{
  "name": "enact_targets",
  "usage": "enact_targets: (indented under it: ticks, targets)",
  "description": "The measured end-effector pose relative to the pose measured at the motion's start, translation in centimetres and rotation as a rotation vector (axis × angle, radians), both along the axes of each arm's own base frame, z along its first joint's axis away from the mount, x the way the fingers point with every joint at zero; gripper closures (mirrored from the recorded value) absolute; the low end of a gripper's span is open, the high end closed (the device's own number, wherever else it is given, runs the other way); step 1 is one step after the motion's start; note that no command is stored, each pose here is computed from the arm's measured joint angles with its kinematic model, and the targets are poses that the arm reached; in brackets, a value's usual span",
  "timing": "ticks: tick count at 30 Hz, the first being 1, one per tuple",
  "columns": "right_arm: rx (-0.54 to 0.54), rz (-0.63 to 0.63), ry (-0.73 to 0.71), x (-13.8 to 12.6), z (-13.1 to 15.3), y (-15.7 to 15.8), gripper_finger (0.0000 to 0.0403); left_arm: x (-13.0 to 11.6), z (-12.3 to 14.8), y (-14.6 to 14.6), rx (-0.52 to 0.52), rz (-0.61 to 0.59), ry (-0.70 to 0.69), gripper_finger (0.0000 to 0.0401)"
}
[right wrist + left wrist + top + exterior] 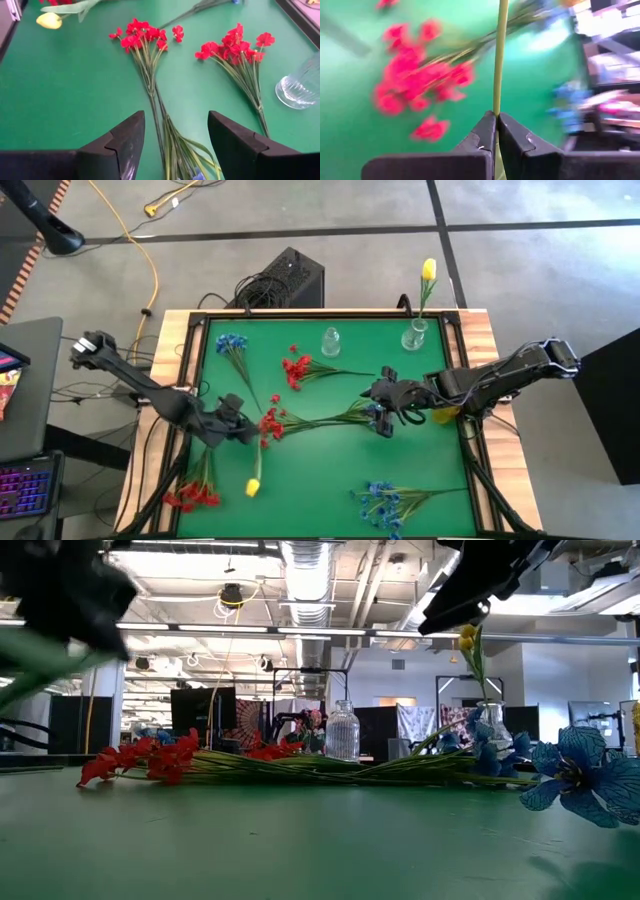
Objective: Sort flowers into vase by color
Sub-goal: Put the yellow flower into the right white transparent vase
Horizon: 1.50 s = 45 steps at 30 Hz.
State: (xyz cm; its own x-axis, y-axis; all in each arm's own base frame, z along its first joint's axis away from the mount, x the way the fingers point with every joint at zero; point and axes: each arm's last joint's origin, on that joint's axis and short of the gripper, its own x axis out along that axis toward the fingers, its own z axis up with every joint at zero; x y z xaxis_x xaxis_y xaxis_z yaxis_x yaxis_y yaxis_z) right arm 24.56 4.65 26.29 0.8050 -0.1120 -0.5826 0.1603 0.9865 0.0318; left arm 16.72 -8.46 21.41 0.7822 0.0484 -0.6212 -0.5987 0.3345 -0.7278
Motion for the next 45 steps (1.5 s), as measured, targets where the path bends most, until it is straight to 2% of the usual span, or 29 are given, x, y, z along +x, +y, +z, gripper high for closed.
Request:
enact_targets:
  ticks: [5, 8, 11, 15, 18, 23, 26, 30, 34, 42, 45]
  targets:
    - [-0.009, 0.012, -0.03, 0.2, 0.3, 0.0, 0.0159, 0.0, 2.5, 0.3, 0.066, -0.023, -0.214, 0.0401]
    - [-0.086, 0.071, -0.082, 0.5, 0.8, 0.1, 0.0159, 0.4, 3.7, 0.7, 0.106, -0.041, -0.318, 0.0401]
    - [-0.207, 0.156, -0.157, 0.9, 1.6, 0.4, 0.0159, 1.0, 4.7, 1.3, 0.155, -0.071, -0.407, 0.0401]
    - [-0.454, 0.292, -0.263, 1.3, 2.8, 0.9, 0.0159, 2.5, 5.1, 2.1, 0.176, -0.101, -0.471, 0.0401]
    - [-0.723, 0.418, -0.304, 1.4, 3.4, 1.5, 0.0159, 4.2, 4.9, 2.8, 0.15, -0.145, -0.517, 0.0401]
    - [-1.152, 0.59, -0.304, 1.4, 4.0, 2.0, 0.0159, 7.1, 4.2, 4.1, 0.077, -0.228, -0.612, 0.0401]
    - [-1.311, 0.653, -0.274, 1.4, 4.0, 2.0, 0.0159, 8.5, 3.7, 4.7, 0.039, -0.252, -0.673, 0.0401]
    - [-1.399, 0.679, -0.264, 1.5, 4.1, 2.0, 0.0159, 9.9, 2.8, 5.3, 0.0, -0.25, -0.711, 0.0401]
    - [-1.457, 0.682, -0.274, 1.5, 4.3, 2.0, 0.0159, 12.1, 2.6, 5.5, -0.027, -0.275, -0.69, 0.0401]
    - [-1.491, 0.697, -0.263, 1.5, 4.3, 2.0, 0.0159, 17.2, 5.0, 5.2, -0.007, -0.421, -0.758, 0.0401]
    - [-1.512, 0.697, -0.259, 1.5, 4.3, 2.2, 0.0159, 18.7, 5.5, 5.5, -0.006, -0.429, -0.767, 0.0401]
